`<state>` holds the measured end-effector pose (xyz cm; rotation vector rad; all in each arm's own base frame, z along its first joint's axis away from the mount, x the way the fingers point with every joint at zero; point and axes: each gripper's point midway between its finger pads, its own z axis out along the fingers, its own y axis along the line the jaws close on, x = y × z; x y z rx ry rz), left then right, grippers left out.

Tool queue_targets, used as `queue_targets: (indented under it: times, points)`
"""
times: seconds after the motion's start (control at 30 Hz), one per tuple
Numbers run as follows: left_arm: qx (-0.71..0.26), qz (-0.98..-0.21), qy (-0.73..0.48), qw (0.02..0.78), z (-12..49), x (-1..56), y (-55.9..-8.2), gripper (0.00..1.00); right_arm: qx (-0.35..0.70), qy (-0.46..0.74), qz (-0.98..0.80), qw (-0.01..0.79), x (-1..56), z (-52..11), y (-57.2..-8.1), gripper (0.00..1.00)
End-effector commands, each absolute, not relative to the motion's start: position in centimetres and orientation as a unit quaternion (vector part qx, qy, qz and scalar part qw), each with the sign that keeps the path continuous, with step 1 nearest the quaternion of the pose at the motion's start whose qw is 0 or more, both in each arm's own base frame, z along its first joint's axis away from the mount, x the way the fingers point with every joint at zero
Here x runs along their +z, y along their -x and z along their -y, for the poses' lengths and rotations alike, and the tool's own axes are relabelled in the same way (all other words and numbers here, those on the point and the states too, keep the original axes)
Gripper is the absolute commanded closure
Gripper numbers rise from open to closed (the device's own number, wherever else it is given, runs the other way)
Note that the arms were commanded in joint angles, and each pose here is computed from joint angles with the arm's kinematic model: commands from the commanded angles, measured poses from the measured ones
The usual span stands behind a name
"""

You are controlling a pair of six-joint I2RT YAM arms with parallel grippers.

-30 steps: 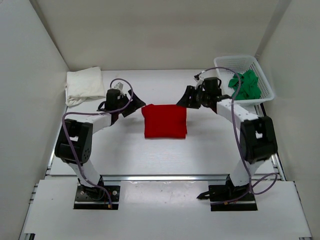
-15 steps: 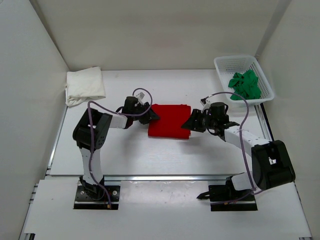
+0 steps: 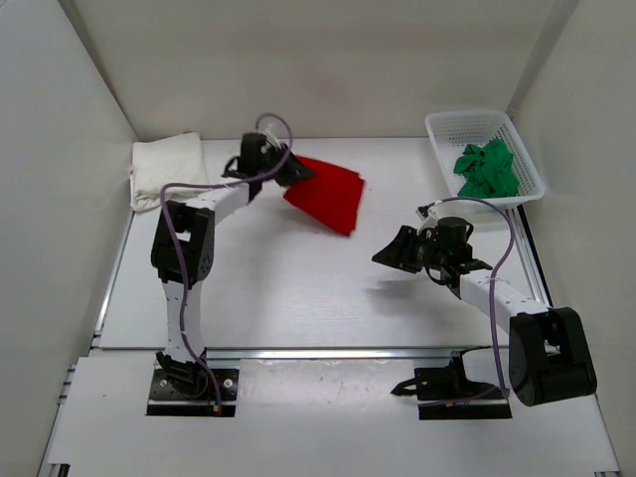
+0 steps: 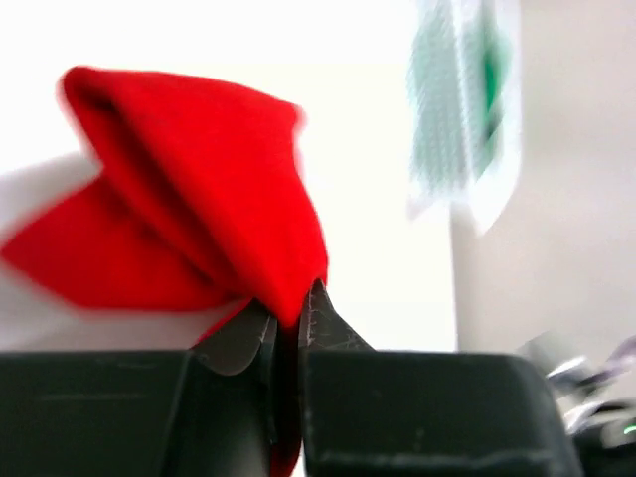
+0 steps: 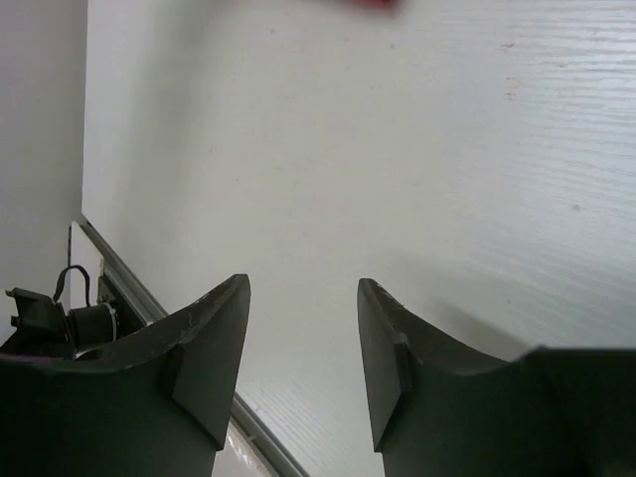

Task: Fold and stack the t-shirts
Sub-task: Put the neatly folded tshirt into the corner of the board with the left arm

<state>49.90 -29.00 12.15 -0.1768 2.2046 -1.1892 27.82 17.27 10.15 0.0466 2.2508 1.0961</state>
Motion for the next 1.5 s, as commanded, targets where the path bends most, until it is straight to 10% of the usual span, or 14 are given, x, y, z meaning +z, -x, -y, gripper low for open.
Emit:
queue_targets:
  times: [0.0,0.2,0.27,0.33,0.77,0.83,0.93,1.27,1.47]
  points:
    - [-0.455,-0.788,0.092,0.404,21.5,22.5,-55.5,1.0,0.419,-0.005,-0.844,0.336,11.0,-17.0,-28.1,0.54]
    - [-0.417,-0.732,0.203,0.498,4.9,28.0,-58.4,1.0,0.422,0.01,-0.848,0.32,10.4,-17.8,-27.6,0.54]
    - [-0.381,-0.727,0.284,0.496,-1.6,24.9,-57.8,0.75,0.429,0.021,-0.845,0.317,10.8,-18.4,-27.3,0.54]
    - [-0.384,-0.703,0.355,0.482,-5.5,21.9,-56.3,0.01,0.428,0.025,-0.844,0.321,11.0,-18.5,-27.4,0.54]
    - [-0.322,-0.643,0.479,0.503,-11.6,18.7,-46.9,0.01,0.402,0.034,-0.865,0.299,8.2,-19.2,-24.7,0.54]
    - [-0.317,-0.656,0.468,0.5,-10.1,18.5,-46.5,0.01,0.393,0.035,-0.868,0.303,8.5,-19.1,-24.8,0.69]
    - [-0.304,-0.691,0.414,0.509,-5.4,19.5,-45.6,0.01,0.385,0.038,-0.864,0.322,10.1,-19.4,-26.0,1.0]
    - [-0.391,-0.824,0.003,0.41,28.2,17.7,-32.7,0.01,0.214,-0.05,-0.877,0.428,17.1,-12.7,-37.6,1.0]
    - [-0.453,-0.838,-0.127,0.276,34.2,9.8,-20.0,0.01,0.114,-0.159,-0.861,0.468,20.1,-1.7,-44.4,1.0]
